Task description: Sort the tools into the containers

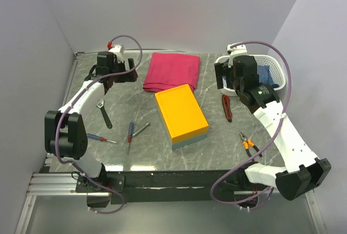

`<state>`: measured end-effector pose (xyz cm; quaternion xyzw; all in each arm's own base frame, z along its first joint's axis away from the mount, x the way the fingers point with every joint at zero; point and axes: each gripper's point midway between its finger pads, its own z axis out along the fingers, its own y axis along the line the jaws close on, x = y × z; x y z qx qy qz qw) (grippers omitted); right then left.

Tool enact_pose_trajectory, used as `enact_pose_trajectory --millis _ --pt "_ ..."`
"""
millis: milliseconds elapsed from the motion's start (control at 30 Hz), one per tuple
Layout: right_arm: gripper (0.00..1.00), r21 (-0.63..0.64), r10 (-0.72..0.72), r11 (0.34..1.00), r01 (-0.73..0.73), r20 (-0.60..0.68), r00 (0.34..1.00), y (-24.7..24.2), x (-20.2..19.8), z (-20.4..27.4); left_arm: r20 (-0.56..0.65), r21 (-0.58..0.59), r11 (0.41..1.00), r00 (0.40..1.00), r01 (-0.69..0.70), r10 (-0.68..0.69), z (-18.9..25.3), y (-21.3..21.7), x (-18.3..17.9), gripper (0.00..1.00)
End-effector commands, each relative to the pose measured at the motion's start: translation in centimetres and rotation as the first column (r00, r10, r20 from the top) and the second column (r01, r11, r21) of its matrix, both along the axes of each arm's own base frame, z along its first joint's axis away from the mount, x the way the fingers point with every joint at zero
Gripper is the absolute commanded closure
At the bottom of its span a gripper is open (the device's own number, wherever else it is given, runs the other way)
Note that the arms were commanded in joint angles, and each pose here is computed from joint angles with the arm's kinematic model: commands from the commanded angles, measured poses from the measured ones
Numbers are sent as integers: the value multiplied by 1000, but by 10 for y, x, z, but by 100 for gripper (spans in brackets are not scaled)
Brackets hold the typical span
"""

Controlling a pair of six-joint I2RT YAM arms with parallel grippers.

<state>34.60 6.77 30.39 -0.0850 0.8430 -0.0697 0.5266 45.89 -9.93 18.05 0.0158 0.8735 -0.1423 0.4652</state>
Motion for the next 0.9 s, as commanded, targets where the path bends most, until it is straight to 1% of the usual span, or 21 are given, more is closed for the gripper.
enact_pose_trajectory --millis 0,33,100,133,167,200,233,267,300,333,367,400,433,467,533,567,600,667,767,800,867 --pt "0 -21 93 995 -93 4 996 9 -6 -2 -13 14 998 998 66 -66 0 -11 1 4" --pt "0 -7 191 981 -192 -25 981 23 -15 -9 -41 21 996 996 84 -83 -8 -12 1 4" --pt "0 -44 306 949 -311 -95 947 30 -30 -24 -44 14 996 996 84 -84 -9 -14 4 4" --pt "2 -20 378 924 -382 -105 920 39 -42 -31 -52 8 997 995 80 -80 -13 -14 6 3" --pt "5 -33 430 899 -437 -127 894 42 -50 -37 -41 4 997 996 76 -76 -12 -15 8 3" --pt "17 -29 486 869 -494 -139 863 47 -59 -42 -45 7 998 997 65 -65 -15 -13 8 4" --pt "23 -25 540 835 -550 -157 827 51 -71 -50 -41 8 998 997 66 -65 -16 -13 8 4" --pt "31 -25 643 754 -656 -173 746 62 -84 -57 -29 10 997 997 73 -73 -15 -14 8 4" --pt "51 -16 684 711 -703 -216 697 62 -101 -68 -37 14 997 996 81 -80 -21 -14 4 4" --pt "60 -9 714 673 -740 -255 652 62 -112 -82 -27 13 995 994 104 -103 -21 -17 0 3" --pt "68 -4 755 615 -788 -287 590 63 -124 -91 -12 8 993 993 121 -121 -16 -19 -3 5" --pt "86 -2 765 597 -802 -299 570 63 -129 -96 -17 3 990 990 138 -138 -19 -21 -8 11" --pt "95 11 773 582 -813 -317 549 63 -133 -103 -14 -15 984 984 175 -175 -17 -27 -12 16" --pt "100 18 780 570 -821 -324 535 64 -136 -106 -9 -36 976 976 217 -217 -17 -34 -15 37" --pt "100 67 804 532 -844 -353 478 69 -144 -115 -3 -42 953 954 299 -299 -20 -44 -23 57" --pt "100 81 811 517 -852 -366 457 70 -146 -118 -2 -62 945 947 322 -323 -19 -49 -27 73" --pt "100 126 819 498 -858 -396 416 73 -152 -125 -2 -73 945 947 320 -321 -20 -51 -28 80" --pt "100 163 821 481 -861 -427 378 75 -156 -127 2 -97 939 943 330 -332 -17 -57 -30 93" --pt "100 196 822 450 -872 -472 318 75 -162 -134 9 -75 937 940 340 -341 -15 -60 -31 99" --pt "100 198 823 443 -874 -477 309 74 -162 -135 13 -73 936 939 345 -345 -14 -61 -32 99" --pt "100 199 832 406 -892 -485 271 73 -170 -136 11 -72 934 937 350 -350 -13 -62 -33 99"
